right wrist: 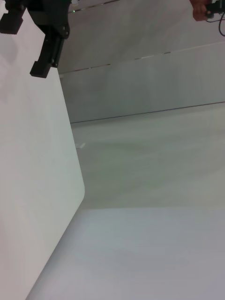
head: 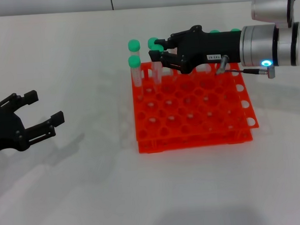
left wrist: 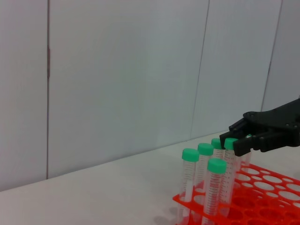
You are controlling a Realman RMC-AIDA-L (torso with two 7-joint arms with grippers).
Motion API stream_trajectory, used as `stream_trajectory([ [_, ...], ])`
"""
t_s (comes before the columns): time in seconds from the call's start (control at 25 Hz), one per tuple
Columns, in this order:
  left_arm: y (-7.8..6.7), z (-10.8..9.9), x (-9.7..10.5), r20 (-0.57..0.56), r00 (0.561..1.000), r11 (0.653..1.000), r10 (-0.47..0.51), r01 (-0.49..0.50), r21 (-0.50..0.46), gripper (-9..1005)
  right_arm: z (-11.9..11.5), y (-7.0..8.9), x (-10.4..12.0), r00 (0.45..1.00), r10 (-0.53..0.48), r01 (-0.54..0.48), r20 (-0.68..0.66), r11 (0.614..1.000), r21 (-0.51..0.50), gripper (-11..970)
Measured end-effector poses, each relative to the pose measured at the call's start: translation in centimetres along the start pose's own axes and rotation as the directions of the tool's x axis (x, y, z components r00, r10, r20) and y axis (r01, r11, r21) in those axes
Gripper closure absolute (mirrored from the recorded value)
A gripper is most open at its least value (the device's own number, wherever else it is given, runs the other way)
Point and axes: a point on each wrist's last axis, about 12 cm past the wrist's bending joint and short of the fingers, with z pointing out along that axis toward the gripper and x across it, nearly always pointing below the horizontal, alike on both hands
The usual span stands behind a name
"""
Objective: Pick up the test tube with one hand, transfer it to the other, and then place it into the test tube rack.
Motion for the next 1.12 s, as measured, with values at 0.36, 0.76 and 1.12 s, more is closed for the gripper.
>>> stream_trajectory([
  [0.36,0.00,0.00,0.00,0.000,1.000,1.000,0.001,-0.001,0.000,121,-0.01,0.02,0.03,1.000,0.001,-0.001,0.001,1.000,0.000,710],
  [0.76,0.10,0.14,-0.19,0.002,1.000,1.000,0.002,-0.002,0.003,121,-0.10,0.02,-0.05,1.000,-0.003,0.003,0.011,1.000,0.003,501],
  [1.12,0.19,0.17,-0.29,0.002,1.000,1.000,0.003,-0.003,0.005,121,-0.58,0.74,-0.07,0.999,0.007,-0.005,0.037,0.998,-0.056,374],
])
